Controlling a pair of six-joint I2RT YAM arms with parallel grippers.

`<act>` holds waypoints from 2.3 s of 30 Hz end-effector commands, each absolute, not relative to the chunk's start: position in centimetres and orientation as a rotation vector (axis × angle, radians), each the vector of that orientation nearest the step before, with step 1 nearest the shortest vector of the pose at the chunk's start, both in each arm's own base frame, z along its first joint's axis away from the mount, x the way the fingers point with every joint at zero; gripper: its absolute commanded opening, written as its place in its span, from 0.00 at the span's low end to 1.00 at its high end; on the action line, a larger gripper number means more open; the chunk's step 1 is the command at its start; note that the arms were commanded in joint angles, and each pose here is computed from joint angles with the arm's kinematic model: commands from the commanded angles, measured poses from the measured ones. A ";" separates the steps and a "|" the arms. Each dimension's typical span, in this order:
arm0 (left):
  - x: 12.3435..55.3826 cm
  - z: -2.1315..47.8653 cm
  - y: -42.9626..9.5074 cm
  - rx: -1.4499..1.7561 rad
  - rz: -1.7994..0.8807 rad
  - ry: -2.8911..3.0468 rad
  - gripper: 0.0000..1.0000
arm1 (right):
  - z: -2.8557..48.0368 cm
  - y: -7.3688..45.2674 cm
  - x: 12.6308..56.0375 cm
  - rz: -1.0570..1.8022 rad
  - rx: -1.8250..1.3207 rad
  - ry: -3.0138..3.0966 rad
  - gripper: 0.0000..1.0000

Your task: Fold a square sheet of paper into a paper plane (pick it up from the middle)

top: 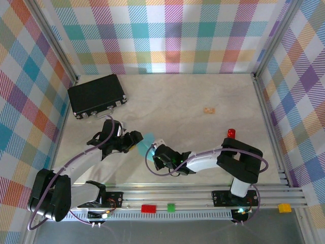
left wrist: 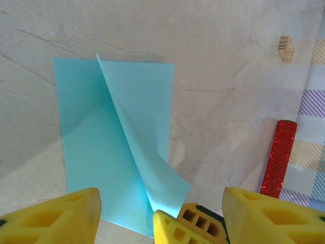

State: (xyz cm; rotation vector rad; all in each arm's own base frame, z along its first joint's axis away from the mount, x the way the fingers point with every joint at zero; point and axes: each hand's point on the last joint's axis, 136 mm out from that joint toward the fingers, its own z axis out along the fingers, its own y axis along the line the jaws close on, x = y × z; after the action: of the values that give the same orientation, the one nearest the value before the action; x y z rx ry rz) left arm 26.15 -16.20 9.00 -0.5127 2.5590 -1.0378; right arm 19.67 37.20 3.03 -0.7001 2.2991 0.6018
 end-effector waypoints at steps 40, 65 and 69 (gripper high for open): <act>25.1 4.3 -18.7 -0.414 -1.245 2.685 0.11 | 0.7 36.4 19.0 1.254 -0.122 2.514 0.01; 22.0 -0.1 -16.6 -0.561 -1.108 2.781 0.06 | 1.1 37.5 18.5 1.268 -0.167 2.586 0.00; 21.9 -0.4 -16.7 -0.579 -1.112 2.790 0.07 | 0.8 37.3 18.4 1.266 -0.150 2.589 0.00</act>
State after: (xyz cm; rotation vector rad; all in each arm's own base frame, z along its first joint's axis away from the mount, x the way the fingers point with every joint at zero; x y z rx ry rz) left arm 23.70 -17.85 1.62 -0.4709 2.7010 -1.1963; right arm 19.42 37.76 2.41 -0.1239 2.5117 1.3064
